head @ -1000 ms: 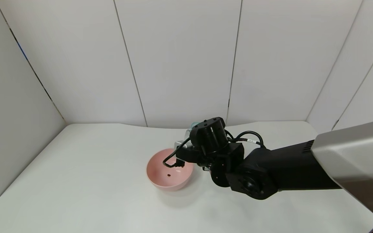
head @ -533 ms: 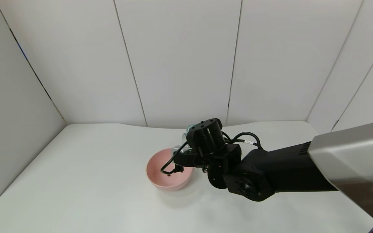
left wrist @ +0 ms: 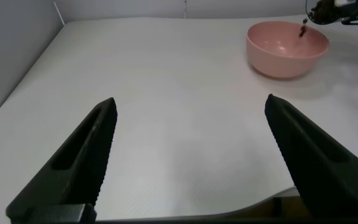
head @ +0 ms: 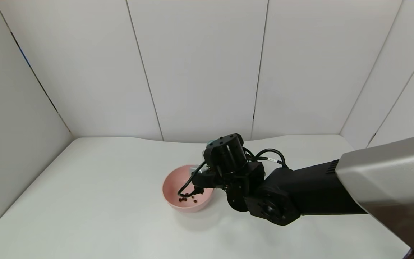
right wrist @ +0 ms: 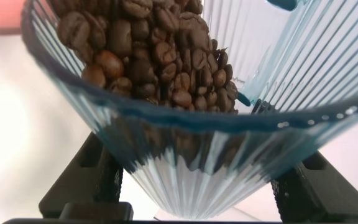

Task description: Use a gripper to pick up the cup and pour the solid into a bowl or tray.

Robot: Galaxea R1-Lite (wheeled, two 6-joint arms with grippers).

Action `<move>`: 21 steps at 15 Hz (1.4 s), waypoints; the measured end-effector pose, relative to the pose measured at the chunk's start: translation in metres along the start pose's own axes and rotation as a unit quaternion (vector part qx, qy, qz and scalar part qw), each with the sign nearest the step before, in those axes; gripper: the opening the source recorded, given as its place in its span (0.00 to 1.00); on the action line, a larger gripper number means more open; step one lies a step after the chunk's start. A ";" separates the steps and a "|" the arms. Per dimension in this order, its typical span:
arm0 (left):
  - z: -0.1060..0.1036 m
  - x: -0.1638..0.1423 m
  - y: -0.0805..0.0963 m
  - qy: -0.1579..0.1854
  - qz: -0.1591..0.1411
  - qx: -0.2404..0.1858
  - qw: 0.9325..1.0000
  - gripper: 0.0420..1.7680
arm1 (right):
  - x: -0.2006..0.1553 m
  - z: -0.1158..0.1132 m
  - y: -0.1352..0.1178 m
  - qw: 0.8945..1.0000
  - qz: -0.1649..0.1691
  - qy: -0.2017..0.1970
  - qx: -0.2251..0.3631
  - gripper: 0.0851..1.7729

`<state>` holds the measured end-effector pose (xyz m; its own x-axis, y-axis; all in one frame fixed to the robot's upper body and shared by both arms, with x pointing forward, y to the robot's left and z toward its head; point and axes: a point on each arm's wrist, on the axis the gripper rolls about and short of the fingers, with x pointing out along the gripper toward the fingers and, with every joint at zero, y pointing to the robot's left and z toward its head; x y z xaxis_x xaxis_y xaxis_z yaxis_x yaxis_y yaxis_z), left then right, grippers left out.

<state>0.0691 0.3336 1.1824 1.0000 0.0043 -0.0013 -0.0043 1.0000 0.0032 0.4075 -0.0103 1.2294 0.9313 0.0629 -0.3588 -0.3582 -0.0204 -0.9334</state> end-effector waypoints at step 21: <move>0.000 0.000 0.000 0.000 0.000 0.000 1.000 0.97 | 0.000 0.021 -0.002 0.997 -0.028 0.015 -0.066 0.74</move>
<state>0.0691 0.3336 1.1823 1.0000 0.0038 -0.0017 -0.0038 1.0000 0.0032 0.4071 0.0103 1.2309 0.9521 0.0375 -0.3034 -0.2950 -0.1482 -0.9439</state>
